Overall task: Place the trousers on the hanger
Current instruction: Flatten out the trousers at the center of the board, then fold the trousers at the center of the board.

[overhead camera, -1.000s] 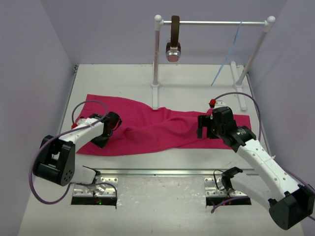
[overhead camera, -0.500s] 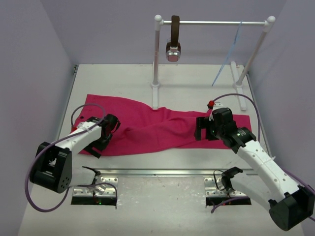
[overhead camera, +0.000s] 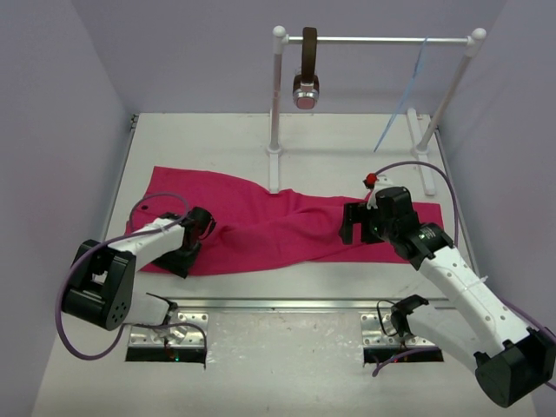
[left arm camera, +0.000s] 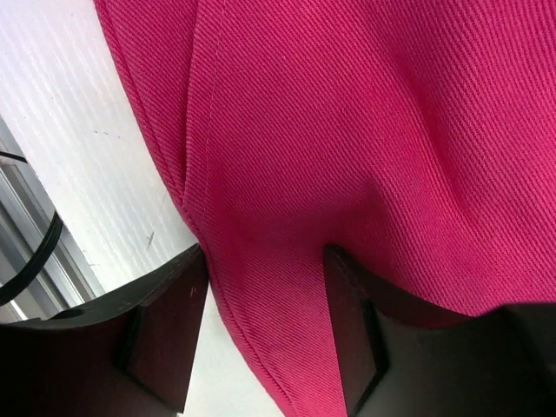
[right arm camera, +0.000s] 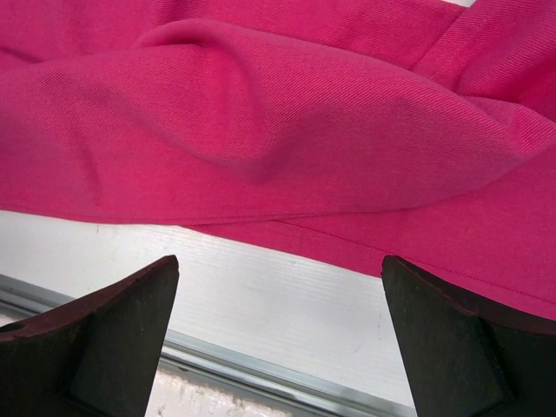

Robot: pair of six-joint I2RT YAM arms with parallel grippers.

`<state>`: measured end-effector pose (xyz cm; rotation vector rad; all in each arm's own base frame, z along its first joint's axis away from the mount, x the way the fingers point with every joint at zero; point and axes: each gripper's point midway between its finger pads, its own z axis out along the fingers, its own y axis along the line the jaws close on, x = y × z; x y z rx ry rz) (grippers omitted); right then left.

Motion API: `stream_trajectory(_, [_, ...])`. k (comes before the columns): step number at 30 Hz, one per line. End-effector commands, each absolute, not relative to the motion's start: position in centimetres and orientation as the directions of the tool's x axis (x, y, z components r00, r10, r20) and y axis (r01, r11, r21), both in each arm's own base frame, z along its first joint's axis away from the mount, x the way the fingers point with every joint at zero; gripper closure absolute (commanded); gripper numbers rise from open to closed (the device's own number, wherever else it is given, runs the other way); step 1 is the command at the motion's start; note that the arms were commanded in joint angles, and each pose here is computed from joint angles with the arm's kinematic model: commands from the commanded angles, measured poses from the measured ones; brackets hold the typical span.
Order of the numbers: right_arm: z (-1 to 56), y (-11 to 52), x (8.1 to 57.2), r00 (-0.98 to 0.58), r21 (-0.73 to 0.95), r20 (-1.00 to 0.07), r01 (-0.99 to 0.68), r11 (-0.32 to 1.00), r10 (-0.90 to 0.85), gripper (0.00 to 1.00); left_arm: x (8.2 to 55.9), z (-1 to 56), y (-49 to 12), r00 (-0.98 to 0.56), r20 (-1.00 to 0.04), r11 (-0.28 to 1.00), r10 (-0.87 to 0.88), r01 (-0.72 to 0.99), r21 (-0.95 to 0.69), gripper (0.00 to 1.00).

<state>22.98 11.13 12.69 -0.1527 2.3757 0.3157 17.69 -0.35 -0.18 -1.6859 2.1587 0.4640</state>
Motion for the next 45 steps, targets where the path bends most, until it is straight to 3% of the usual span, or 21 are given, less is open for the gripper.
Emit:
stream_trajectory(1, [14.5, 12.2, 24.3, -0.69, 0.208, -0.724, -0.24, 0.948, -0.016, 0.01, 16.9, -1.8, -0.6, -0.179, -0.458, 0.183, -0.871, -0.982, 0.035, 0.47])
stream_trajectory(2, [14.3, 12.2, 24.3, -0.693, 0.209, -0.72, -0.237, 0.949, -0.015, 0.01, 16.8, -1.9, -0.5, -0.181, -0.461, 0.179, -0.869, -0.983, 0.049, 0.49])
stream_trajectory(3, [14.3, 12.2, 24.3, -0.694, 0.208, -0.72, -0.237, 0.949, -0.015, 0.01, 16.7, -2.0, -0.3, -0.183, -0.469, 0.173, -0.864, -0.983, 0.065, 0.68])
stream_trajectory(4, [14.2, 12.2, 24.4, -0.694, 0.207, -0.719, -0.234, 0.95, -0.015, 0.01, 16.5, -2.0, 0.0, -0.189, -0.485, 0.165, -0.854, -0.982, 0.091, 0.79])
stream_trajectory(7, [14.4, 12.0, 24.5, -0.689, 0.203, -0.725, -0.227, 0.953, -0.009, 0.01, 16.3, -2.1, 0.5, -0.199, -0.509, 0.149, -0.837, -0.979, 0.137, 0.98])
stream_trajectory(8, [14.4, 11.9, 24.5, -0.688, 0.2, -0.725, -0.223, 0.954, -0.009, 0.01, 16.3, -2.0, 0.5, -0.203, -0.509, 0.154, -0.837, -0.979, 0.136, 1.0])
stream_trajectory(14, [12.8, 11.3, 24.2, -0.718, 0.194, -0.696, -0.169, 0.966, 0.014, 0.01, 18.8, 2.0, 1.1, -0.208, -0.565, 0.227, -0.798, -0.973, 0.038, 1.0])
stream_trajectory(21, [9.4, 7.7, 24.1, -0.72, 0.124, -0.677, 0.091, 0.988, 0.151, 0.01, 22.8, 10.3, 2.3, -0.169, -0.675, 0.285, -0.718, -0.956, -0.064, 1.0])
stream_trajectory(32, [7.9, 6.8, 24.8, -0.752, 0.029, -0.651, 0.111, 0.993, 0.103, 0.01, 32.0, 20.3, 1.4, -0.143, -0.772, 0.449, -0.62, -0.871, -0.2, 1.0])
stream_trajectory(39, [9.0, 7.3, 26.0, -0.747, 0.023, -0.659, 0.101, 0.995, 0.091, 0.01, 39.3, 21.6, 0.4, -0.189, -0.813, 0.551, -0.55, -0.814, -0.183, 0.99])
stream_trajectory(42, [9.6, 7.2, 26.4, -0.743, 0.011, -0.665, 0.098, 0.995, 0.08, 0.01, 43.1, 20.8, -1.1, -0.257, -0.814, 0.631, -0.521, -0.758, -0.165, 0.86])
stream_trajectory(44, [9.6, 7.1, 26.4, -0.749, -0.004, -0.659, 0.092, 0.996, 0.067, 0.01, 45.6, 20.3, -3.0, -0.367, -0.813, 0.755, -0.453, -0.643, -0.13, 0.67])
stream_trajectory(45, [9.5, 7.0, 26.4, -0.752, -0.012, -0.657, 0.092, 0.996, 0.062, 0.01, 46.6, 20.2, -3.9, -0.389, -0.805, 0.785, -0.449, -0.603, -0.146, 0.62])
